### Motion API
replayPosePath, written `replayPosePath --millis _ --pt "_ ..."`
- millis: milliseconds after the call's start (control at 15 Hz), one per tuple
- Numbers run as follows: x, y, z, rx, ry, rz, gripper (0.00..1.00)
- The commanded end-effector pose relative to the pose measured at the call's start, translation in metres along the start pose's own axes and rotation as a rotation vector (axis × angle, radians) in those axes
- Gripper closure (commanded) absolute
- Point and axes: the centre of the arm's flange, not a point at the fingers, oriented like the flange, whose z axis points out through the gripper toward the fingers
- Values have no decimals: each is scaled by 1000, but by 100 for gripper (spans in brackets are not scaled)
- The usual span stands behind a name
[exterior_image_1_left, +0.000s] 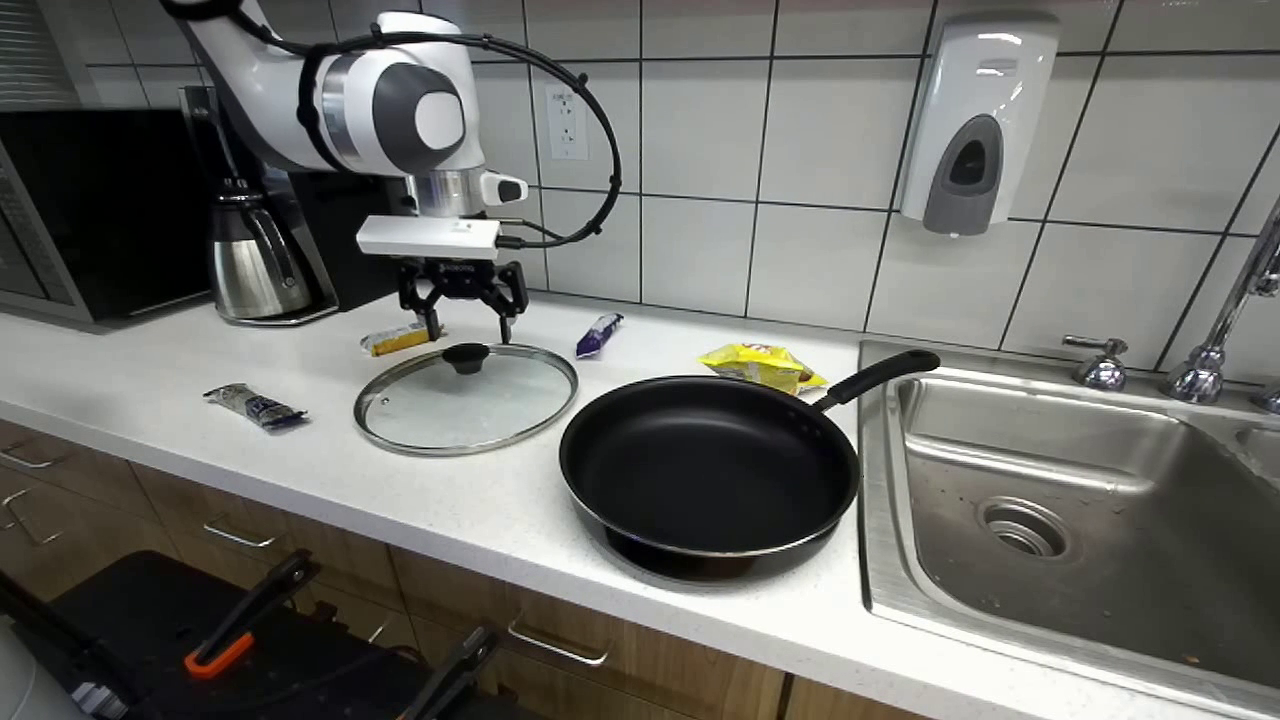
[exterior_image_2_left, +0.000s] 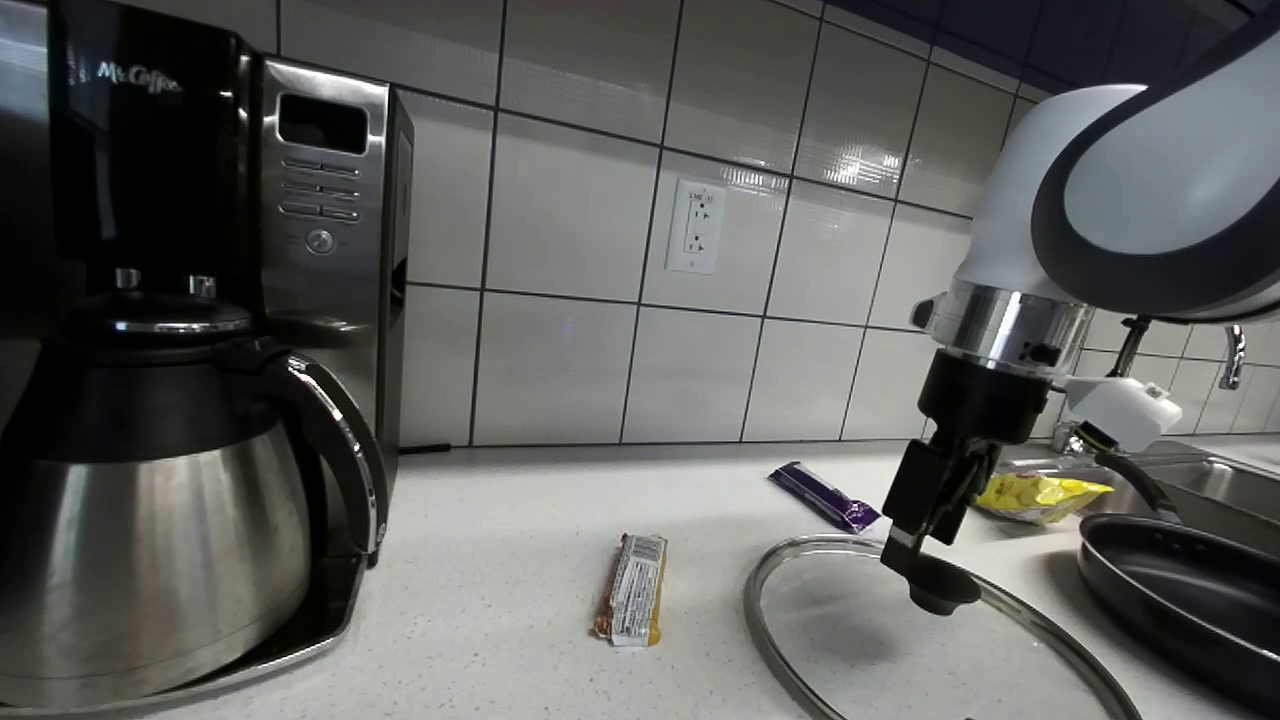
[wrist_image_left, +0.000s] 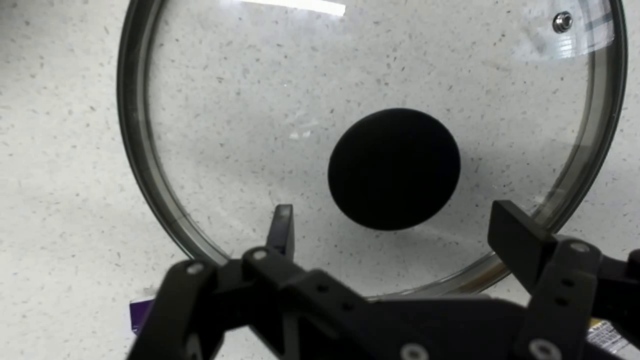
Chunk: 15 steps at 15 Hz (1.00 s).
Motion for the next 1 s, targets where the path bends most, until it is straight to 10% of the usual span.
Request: replayPosePath --millis 0,933 --pt "8 14 2 -30 2 3 0" --pt "50 123 17 -52 68 84 0"
